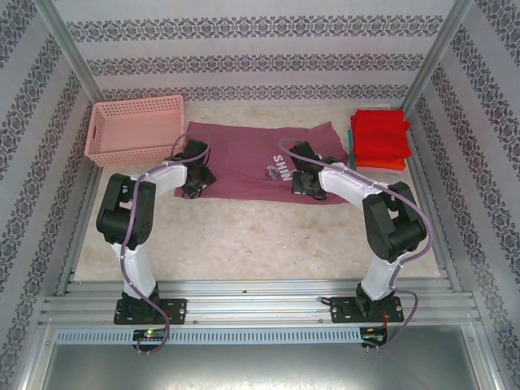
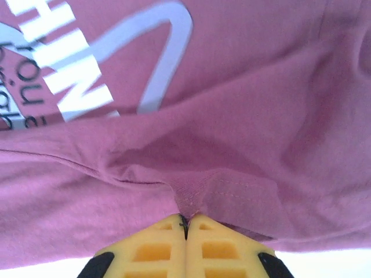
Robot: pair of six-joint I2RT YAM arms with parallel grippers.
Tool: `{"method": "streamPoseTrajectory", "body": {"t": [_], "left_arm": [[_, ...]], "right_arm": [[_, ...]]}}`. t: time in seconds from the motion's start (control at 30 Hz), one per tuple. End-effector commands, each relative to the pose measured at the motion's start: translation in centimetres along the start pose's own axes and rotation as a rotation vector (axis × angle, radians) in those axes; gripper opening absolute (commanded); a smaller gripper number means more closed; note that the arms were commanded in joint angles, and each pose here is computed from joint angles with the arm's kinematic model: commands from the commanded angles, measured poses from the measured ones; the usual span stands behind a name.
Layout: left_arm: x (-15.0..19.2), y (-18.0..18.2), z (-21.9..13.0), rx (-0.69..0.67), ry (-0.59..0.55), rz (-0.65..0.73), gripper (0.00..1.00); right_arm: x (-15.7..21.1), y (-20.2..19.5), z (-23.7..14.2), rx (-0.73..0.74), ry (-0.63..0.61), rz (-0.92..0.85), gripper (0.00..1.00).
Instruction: Fold and stack the t-shirts
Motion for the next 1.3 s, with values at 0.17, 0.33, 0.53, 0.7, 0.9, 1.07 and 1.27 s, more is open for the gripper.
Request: {"method": "streamPoseTrajectory", "body": {"t": [0.17,0.33,0.53,0.7,0.9,1.07,1.27], "left_arm": [[0.2,1.8,0.7,-0.039,0.019,-0.018,0.57],[0.2,2.0,0.8,-0.040,0.024,-0.016,0.57],[0.5,1.8,0.9,-0.032,0.037,-0.014,0.56],[0.6,1.6,0.8,-0.027,0.042,-0.008,0.57],[0.6,1.3,0.5,-0.014,0.044,0.006,0.57],[0.6,1.0,0.6,-0.008,0.046,0.008,0.57],[0.6,1.2,0.5,-0.014,0.044,0.015,0.57]], "right_arm": [[-4.3,-0.8,0.5,0.116,-0.037,-0.201,0.00],[-7.2,-0.8,1.1,0.194,-0.071,-0.350,0.00],[-10.2,-0.5,2.0,0.266,-0.113,-0.458,0.10],[-11.3,-0.1,-0.3,0.231,-0.180,-0.390,0.57],[-7.2,-0.4,-2.7,0.072,-0.239,-0.131,0.78],[-1.9,-0.7,-0.5,-0.119,-0.130,0.152,0.72],[0.3,-1.8,2.6,-0.158,-0.044,0.259,0.70]]}}
Point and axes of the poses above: each hand's point on the last joint's axis, 136 mm out from that joint toward the fingers, its own z axis out along the fingers, its own y axis along the line the jaws close on, x = y × z, the point moved 1 cm from there along -z, back along the fingers, and after that the axes turned 11 degrees about -z, right-handed, at the moved point
